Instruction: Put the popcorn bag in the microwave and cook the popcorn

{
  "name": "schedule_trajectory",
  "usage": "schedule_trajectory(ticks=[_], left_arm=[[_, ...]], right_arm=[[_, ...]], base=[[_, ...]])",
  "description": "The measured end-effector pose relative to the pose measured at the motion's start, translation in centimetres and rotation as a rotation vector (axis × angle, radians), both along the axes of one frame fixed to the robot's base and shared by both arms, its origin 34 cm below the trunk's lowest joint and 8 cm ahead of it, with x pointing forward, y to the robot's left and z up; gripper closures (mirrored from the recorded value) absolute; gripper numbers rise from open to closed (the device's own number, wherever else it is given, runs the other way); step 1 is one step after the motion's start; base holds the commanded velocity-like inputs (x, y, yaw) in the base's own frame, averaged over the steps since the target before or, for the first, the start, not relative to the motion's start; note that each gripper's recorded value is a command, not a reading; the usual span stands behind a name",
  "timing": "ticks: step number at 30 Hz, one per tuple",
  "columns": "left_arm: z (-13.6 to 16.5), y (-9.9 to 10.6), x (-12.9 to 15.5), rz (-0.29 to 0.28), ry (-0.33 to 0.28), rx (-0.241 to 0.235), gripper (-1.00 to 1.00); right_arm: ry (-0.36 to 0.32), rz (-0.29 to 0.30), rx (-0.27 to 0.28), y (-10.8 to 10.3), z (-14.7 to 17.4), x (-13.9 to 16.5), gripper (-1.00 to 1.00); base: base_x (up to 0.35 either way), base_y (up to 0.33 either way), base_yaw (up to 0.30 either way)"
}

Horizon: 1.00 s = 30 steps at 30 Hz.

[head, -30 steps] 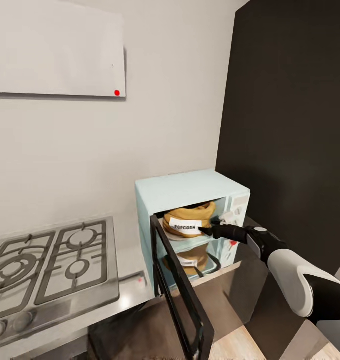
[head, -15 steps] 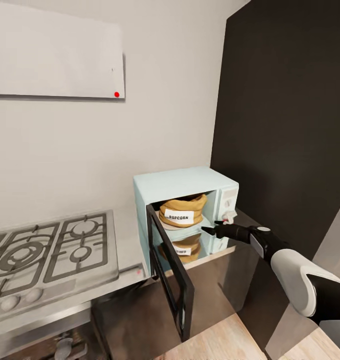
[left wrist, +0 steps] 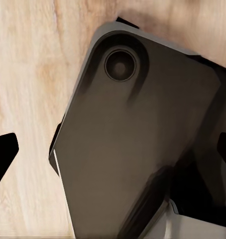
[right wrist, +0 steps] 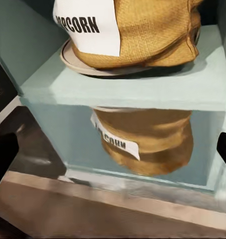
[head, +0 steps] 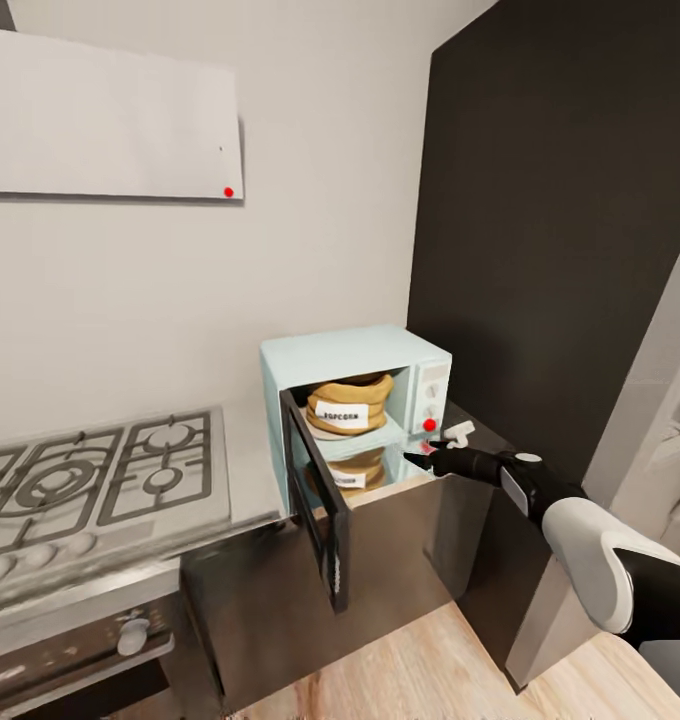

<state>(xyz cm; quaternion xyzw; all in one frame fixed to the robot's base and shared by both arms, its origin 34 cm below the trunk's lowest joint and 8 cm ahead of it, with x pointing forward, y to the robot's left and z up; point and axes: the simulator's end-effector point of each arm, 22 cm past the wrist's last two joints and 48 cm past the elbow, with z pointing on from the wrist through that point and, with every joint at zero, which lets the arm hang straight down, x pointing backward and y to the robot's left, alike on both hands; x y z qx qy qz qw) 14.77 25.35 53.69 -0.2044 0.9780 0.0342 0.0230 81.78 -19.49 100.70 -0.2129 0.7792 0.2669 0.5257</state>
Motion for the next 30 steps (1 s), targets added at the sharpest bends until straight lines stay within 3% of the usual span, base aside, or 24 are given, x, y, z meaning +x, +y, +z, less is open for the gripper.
schedule_trajectory(ticks=[4,6,10,12,16,19,26,28,30], left_arm=[[0.0,0.0,0.0,-0.001,0.000,0.000,-1.00],[0.0,0.0,0.0,-0.001,0.000,0.000,-1.00],[0.0,0.1,0.0,0.000,0.000,0.001,-1.00],[0.0,0.1,0.0,0.000,-0.001,0.001,-1.00],[0.0,0.1,0.0,0.000,0.000,0.002,-1.00],[0.0,0.1,0.0,0.000,0.000,0.002,-1.00],[0.0,0.1,0.0,0.000,-0.001,0.002,-1.00],[0.0,0.1,0.0,0.000,-0.001,0.002,-1.00],[0.0,0.1,0.0,-0.001,-0.001,0.002,-1.00]], right_arm=[[0.008,-0.005,0.002,-0.1,-0.3,-0.1,-1.00],[0.037,-0.020,-0.004,-1.4,-1.4,-0.4,-1.00],[0.169,-0.096,-0.023,-5.2,-6.6,-2.5,-1.00],[0.232,-0.147,-0.087,-8.3,-9.9,-4.1,-1.00],[0.455,-0.185,-0.213,-10.5,-23.6,-14.8,-1.00],[0.580,-0.247,-0.295,-11.8,-30.9,-22.3,-1.00],[0.771,-0.324,-0.408,-14.3,-39.4,-36.1,-1.00],[0.832,-0.351,-0.470,-14.9,-41.9,-41.7,-1.00],[0.865,-0.378,-0.522,-15.1,-43.3,-45.2,-1.00]], base=[[-0.286,-0.131,0.000],[-0.287,-0.130,0.000],[-0.243,-0.113,0.000],[-0.062,-0.028,0.000],[-0.012,-0.005,0.000],[-0.001,-0.001,0.000],[0.000,0.000,0.000],[0.000,0.000,0.000],[0.000,0.000,0.000]])
